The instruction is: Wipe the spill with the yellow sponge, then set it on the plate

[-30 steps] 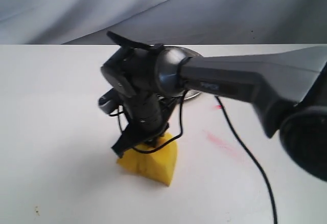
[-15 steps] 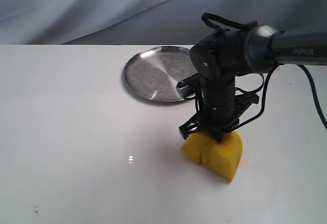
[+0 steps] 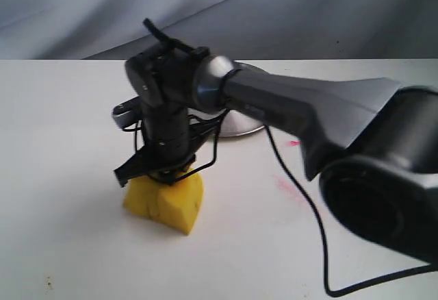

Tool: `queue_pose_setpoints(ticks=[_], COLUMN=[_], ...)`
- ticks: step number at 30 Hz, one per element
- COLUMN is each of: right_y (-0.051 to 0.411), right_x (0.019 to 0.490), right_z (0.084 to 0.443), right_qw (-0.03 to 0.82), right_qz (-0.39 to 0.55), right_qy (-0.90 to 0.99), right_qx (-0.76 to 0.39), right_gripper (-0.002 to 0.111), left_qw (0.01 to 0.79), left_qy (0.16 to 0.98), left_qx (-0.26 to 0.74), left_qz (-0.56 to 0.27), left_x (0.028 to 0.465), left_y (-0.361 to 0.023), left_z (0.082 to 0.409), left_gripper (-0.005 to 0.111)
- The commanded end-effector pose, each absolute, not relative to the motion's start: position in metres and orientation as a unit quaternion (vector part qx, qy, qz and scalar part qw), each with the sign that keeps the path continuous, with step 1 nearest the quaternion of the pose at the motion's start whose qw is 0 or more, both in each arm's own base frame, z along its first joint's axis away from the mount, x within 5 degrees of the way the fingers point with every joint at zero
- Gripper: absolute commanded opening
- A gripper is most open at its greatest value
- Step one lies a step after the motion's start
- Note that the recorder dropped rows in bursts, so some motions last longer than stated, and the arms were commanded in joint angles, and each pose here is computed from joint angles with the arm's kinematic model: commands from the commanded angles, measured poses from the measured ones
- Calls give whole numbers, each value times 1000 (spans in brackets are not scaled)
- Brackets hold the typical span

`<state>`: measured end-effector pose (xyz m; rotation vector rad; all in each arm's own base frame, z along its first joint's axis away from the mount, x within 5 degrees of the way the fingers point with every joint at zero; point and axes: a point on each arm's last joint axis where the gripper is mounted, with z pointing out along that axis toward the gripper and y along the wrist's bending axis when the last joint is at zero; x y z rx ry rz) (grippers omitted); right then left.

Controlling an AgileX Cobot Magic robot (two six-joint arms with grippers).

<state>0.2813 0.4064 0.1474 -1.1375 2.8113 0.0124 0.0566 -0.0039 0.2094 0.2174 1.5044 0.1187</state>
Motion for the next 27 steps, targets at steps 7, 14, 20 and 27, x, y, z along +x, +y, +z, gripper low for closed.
queue_pose_setpoints(ticks=[7,14,20,27], right_y=[455,422,358,272], right_x=[241,231,234,261], right_z=[147,120,117,136], right_qw=[65,13,-4,-2], right_qz=[53,-26,-151,-138], right_qy=[890,878,867,912], right_qx=[-448,-478,-474,-385], right_gripper=[0,0,0,0], left_qw=[729,729,729,729], left_qy=[677,677,677,677], left_qx=[92,92,92,92], left_qz=[49,49,49,49], left_x=[56,56,56,56], left_y=[-4,-4,-4,-4], left_z=[211,211,211,211], left_gripper=[0,0,0,0])
